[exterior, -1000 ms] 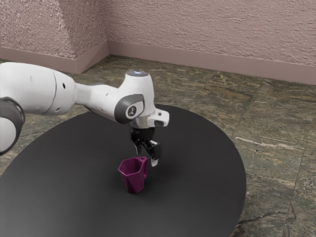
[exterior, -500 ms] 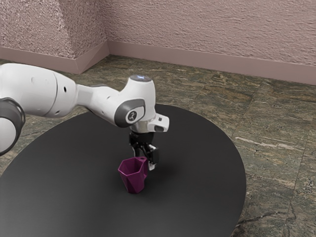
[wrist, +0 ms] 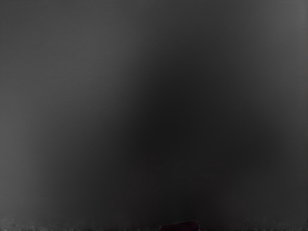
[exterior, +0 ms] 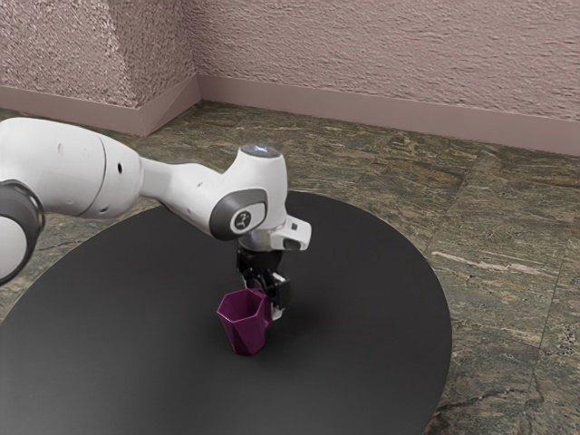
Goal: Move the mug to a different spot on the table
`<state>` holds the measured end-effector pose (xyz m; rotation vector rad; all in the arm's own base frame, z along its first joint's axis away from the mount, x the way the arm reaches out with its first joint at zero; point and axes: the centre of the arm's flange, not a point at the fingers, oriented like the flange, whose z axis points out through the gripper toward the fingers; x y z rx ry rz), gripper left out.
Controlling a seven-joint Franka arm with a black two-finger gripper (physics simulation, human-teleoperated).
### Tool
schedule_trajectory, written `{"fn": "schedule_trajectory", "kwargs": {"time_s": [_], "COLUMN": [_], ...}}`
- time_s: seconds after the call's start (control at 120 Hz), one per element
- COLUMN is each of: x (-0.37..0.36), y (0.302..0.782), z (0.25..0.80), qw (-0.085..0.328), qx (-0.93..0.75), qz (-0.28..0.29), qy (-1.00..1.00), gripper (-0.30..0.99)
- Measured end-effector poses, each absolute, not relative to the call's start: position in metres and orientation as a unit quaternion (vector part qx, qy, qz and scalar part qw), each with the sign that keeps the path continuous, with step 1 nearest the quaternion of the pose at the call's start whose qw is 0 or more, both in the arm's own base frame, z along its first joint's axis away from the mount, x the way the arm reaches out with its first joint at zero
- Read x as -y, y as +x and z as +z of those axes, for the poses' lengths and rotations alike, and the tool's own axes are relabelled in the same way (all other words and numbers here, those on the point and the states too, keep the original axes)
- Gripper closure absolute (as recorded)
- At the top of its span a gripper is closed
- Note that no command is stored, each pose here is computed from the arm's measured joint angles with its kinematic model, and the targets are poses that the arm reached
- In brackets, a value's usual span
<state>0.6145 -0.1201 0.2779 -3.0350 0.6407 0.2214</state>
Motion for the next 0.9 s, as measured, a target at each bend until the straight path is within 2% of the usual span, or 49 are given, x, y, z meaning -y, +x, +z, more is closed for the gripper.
{"fn": "schedule_trajectory", "kwargs": {"time_s": [0.292,0.367,0.517,0.758,0.9], "x": [0.12,0.12,0.12,0.119,0.116], "y": [0.61,0.61,0.611,0.618,0.619], "z": [0.274,0.274,0.274,0.285,0.297], "qw": [0.01,0.01,0.01,0.012,0.023], "qx": [-0.2,-0.2,-0.199,-0.193,-0.181], "qz": [0.076,0.077,0.077,0.082,0.118], "qy": [-0.977,-0.977,-0.977,-0.978,-0.976], "gripper": [0.06,0.15,0.43,0.58,0.63]}}
